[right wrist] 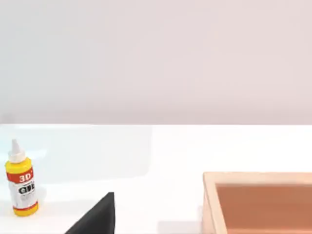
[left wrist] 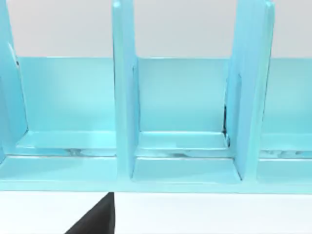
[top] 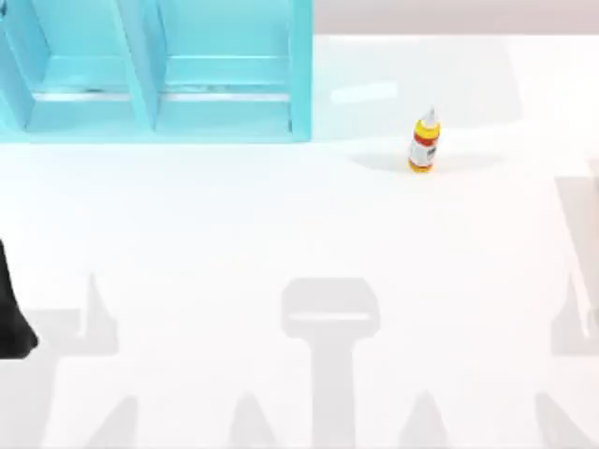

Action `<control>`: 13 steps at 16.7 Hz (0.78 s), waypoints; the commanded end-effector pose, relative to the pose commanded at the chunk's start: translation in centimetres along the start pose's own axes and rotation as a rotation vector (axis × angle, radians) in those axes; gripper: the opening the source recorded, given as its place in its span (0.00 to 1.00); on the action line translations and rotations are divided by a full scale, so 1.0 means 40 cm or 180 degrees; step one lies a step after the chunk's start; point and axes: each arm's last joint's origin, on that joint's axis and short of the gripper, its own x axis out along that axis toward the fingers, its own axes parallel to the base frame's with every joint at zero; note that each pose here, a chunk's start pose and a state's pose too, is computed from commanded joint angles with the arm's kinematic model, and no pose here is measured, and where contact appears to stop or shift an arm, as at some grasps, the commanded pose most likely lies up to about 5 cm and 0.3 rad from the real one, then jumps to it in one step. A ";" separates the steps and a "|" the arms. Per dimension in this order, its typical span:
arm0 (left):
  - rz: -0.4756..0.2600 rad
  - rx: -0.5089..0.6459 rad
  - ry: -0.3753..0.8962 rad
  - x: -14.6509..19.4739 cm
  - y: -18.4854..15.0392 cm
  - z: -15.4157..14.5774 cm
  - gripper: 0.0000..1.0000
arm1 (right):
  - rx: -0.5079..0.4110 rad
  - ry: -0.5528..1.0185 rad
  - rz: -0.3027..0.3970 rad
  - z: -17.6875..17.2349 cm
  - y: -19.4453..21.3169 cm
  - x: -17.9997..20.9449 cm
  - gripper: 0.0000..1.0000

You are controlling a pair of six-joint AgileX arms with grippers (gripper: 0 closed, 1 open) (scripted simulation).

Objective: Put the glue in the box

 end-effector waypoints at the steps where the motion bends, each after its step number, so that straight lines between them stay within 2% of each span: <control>1: 0.0000 0.0000 0.0000 0.000 0.000 0.000 1.00 | 0.0000 0.0000 0.0000 0.000 0.000 0.000 1.00; 4: 0.0000 0.0000 0.0000 0.000 0.000 0.000 1.00 | -0.0046 0.0051 0.0041 0.007 0.002 0.001 1.00; 7: 0.0000 0.0000 0.0000 0.000 0.000 0.000 1.00 | -0.0272 0.0306 0.0250 0.042 0.010 0.009 1.00; 10: 0.0000 0.0000 0.0000 0.000 0.000 0.000 1.00 | -0.0624 0.0697 0.0622 0.100 0.023 0.036 1.00; 13: 0.0000 0.0000 0.0000 0.000 0.000 0.000 1.00 | -0.1027 0.1132 0.1154 0.169 0.042 0.093 1.00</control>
